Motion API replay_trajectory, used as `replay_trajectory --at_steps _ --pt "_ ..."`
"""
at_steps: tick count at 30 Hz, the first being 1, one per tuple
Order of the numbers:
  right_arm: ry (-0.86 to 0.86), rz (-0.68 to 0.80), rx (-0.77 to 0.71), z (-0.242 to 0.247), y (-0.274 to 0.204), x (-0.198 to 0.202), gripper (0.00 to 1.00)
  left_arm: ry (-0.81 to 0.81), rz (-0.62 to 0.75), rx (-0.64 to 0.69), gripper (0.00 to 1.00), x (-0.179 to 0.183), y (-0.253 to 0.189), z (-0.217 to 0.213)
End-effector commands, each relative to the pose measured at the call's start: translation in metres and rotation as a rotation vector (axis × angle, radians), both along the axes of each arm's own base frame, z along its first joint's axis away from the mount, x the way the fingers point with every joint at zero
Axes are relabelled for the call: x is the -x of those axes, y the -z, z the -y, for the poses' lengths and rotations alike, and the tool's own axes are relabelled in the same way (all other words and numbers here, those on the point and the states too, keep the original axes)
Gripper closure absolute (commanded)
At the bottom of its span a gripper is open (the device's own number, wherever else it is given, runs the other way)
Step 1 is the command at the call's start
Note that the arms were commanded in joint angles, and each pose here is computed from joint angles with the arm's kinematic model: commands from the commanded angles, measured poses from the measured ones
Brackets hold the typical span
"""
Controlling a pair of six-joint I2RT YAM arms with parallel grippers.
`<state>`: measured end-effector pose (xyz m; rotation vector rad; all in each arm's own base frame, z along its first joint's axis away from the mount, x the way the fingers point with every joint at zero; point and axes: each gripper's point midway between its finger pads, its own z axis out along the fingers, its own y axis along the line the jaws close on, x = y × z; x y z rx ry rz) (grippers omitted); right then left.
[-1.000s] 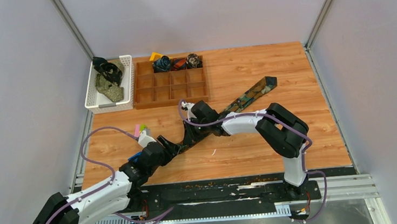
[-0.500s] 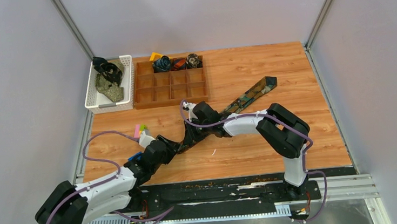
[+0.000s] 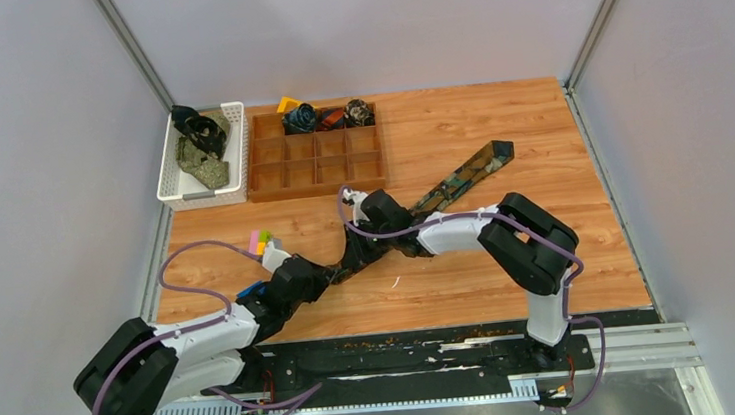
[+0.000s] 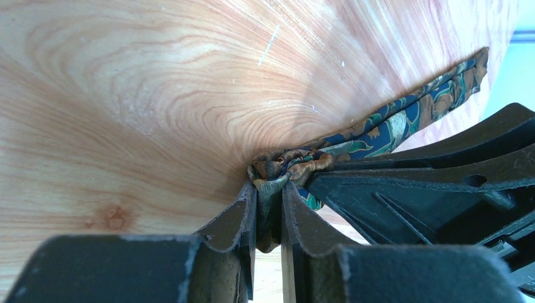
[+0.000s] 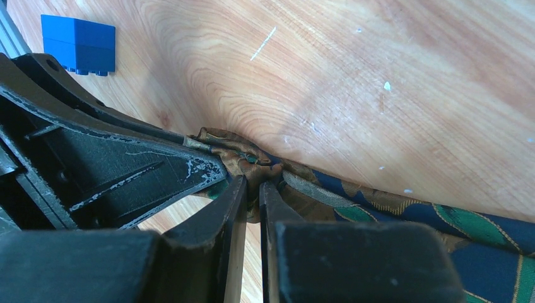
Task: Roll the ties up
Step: Roll the tie at the center of the board.
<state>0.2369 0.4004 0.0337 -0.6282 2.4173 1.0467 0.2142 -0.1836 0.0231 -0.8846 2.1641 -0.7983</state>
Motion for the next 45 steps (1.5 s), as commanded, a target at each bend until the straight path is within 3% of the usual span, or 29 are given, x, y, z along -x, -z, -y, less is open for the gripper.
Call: replay_trajectory --at_steps 1,5,9,11,17,25,32,45 --pt "0.037 -0.028 0.088 0.023 0.016 0.007 0.95 0.094 -0.056 -0.130 1.00 0.015 0.024 -0.007" --pt "0.030 0.015 0.057 0.018 -0.010 0.002 0.61 0.175 -0.069 -0.181 1.00 0.020 0.024 -0.003" --pt "0.017 0.038 0.052 0.017 -0.032 0.003 0.55 0.215 -0.078 -0.220 1.00 0.024 0.022 -0.006" --pt "0.013 0.049 0.043 0.015 -0.042 0.005 0.57 0.213 -0.073 -0.232 1.00 0.026 0.020 -0.010" --pt "-0.016 0.059 0.010 -0.004 -0.061 0.022 0.73 0.188 -0.054 -0.262 1.00 0.030 0.014 -0.024" --pt "-0.063 0.028 0.024 -0.033 -0.048 0.033 0.87 0.153 -0.039 -0.275 1.00 0.036 0.010 -0.040" --pt "-0.073 0.000 0.050 -0.040 -0.028 0.037 0.93 0.120 -0.009 -0.273 1.00 0.037 0.001 -0.050" --pt "-0.076 -0.028 0.080 -0.040 -0.007 0.037 0.95 0.123 0.006 -0.250 1.00 0.038 -0.006 -0.048"
